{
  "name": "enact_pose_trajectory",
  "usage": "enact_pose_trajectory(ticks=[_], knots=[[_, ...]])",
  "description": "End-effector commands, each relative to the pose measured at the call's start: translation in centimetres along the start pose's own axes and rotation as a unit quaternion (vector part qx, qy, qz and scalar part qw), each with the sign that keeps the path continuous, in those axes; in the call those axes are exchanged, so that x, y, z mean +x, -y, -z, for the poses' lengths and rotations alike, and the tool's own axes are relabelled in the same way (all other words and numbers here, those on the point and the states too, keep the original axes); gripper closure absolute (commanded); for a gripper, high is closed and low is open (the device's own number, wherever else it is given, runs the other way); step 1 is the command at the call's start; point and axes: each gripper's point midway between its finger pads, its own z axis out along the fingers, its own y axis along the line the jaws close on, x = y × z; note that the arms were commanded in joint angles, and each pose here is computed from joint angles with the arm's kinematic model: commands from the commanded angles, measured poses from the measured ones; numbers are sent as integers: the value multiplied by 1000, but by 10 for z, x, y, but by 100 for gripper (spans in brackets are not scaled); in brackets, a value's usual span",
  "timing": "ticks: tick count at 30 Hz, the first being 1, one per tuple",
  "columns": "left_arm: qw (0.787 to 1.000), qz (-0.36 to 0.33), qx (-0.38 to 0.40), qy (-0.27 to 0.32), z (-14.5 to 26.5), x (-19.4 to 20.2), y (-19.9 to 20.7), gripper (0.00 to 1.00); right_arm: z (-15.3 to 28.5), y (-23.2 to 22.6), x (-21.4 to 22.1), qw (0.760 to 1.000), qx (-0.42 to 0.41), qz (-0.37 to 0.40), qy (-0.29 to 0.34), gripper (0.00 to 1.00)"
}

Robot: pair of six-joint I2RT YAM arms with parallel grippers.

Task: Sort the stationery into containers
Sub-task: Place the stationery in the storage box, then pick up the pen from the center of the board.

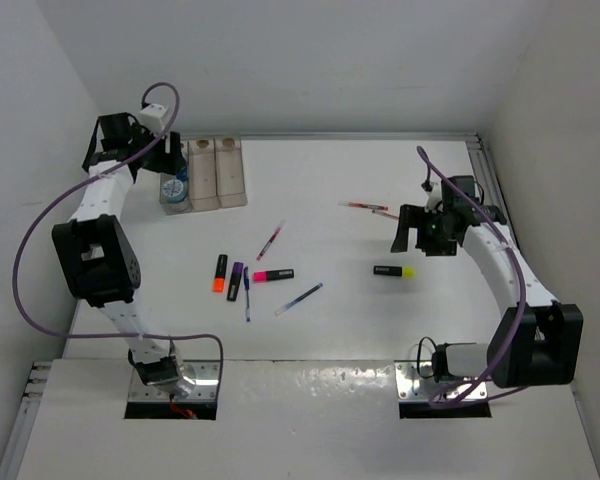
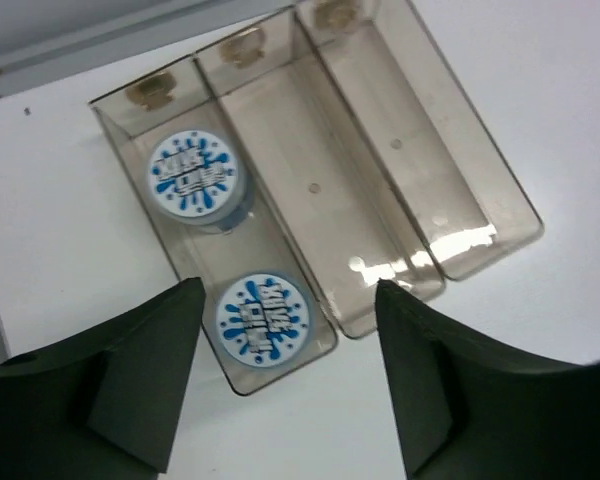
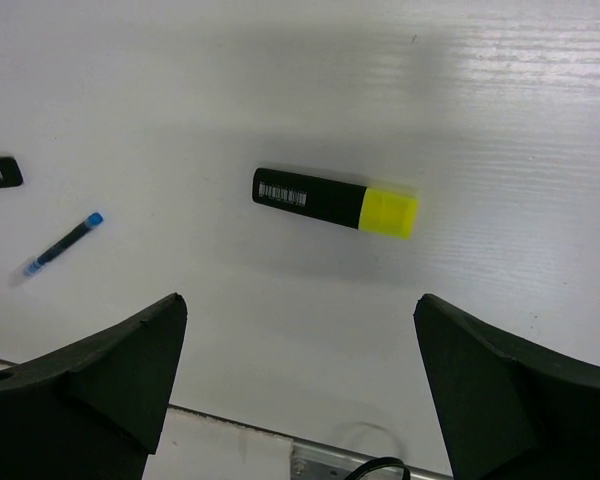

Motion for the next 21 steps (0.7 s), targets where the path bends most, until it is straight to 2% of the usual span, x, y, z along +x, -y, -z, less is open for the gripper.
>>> enact_pose_trajectory(ticks=[1,2,4,5,7,9,10,14,18,21], knots=[[992,-96,73,32,28,-29,58,27,8,-4,-11,999,-5,22,37,6],[986,-116,115,14,27,-21,94,30,7,-3,-10,999,-4,23,38,7],[973,-174,151,0,32,-12,132,35,6,-2,-8,999,-4,23,35,8],[963,-203,177,-21,30,-1,167,40,5,-2,-6,999,-4,23,32,8],[951,-225,206,-49,29,23,211,48,4,-1,-4,999,-4,21,32,12],[952,-217,201,-83,24,44,229,49,3,0,-3,999,-1,20,33,14],[946,-223,213,-102,22,60,250,49,1,3,-2,999,6,22,34,15],[947,-191,203,-157,13,97,280,42,0,9,-4,999,22,24,38,16],[940,-183,189,-216,1,134,293,42,-1,12,-5,998,27,28,41,16],[939,-178,174,-239,-8,148,291,46,-2,15,-8,998,35,35,45,18]])
